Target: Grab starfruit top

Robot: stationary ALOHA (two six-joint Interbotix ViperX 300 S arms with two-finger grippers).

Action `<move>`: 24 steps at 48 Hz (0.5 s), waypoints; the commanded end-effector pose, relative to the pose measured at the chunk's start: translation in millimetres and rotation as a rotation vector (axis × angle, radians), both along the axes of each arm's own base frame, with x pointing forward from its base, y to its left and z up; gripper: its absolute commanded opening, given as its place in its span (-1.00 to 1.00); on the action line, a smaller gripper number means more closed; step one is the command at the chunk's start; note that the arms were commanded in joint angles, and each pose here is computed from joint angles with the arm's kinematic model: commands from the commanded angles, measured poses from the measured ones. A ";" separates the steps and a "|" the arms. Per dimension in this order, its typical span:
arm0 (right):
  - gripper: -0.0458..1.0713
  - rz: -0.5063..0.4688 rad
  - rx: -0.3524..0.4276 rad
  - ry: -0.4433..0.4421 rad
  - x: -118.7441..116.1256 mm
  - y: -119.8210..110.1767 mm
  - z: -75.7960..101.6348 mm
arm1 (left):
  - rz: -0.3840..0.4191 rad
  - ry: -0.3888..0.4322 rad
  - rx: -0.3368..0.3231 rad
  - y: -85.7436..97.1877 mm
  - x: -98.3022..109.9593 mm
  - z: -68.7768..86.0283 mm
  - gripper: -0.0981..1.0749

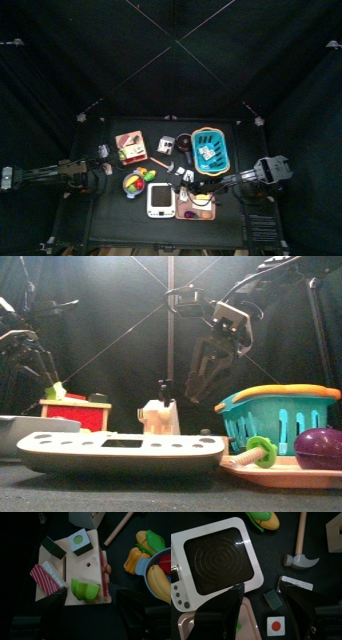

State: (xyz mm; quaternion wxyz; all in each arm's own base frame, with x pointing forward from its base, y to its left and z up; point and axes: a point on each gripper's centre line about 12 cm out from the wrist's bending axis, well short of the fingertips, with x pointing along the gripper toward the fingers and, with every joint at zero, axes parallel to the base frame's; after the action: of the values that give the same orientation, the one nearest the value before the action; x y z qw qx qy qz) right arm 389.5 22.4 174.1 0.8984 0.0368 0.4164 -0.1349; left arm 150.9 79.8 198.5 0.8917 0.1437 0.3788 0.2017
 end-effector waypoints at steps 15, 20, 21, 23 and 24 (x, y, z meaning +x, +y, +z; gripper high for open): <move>0.70 0.000 0.003 -0.039 4.3 -1.1 13.3 | -0.016 0.008 0.044 5.3 5.1 0.7 0.83; 0.70 0.000 0.003 -0.036 4.1 -1.1 12.2 | -0.019 0.018 0.054 6.0 5.2 0.2 0.82; 0.70 0.000 0.003 -0.036 4.1 -1.1 12.2 | -0.021 0.018 0.056 6.0 5.3 0.3 0.82; 0.70 0.000 0.003 -0.036 4.1 -1.1 12.2 | -0.018 0.021 0.057 6.4 4.9 0.2 0.82; 0.70 0.001 0.003 -0.037 4.2 -1.0 12.3 | -0.019 0.022 0.057 6.3 4.9 0.1 0.82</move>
State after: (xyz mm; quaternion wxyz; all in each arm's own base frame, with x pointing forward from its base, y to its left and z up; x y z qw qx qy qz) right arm 389.7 22.0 173.6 0.8982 0.0371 0.4166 -0.1351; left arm 153.4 84.9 194.6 0.8840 0.1722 0.3853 0.2011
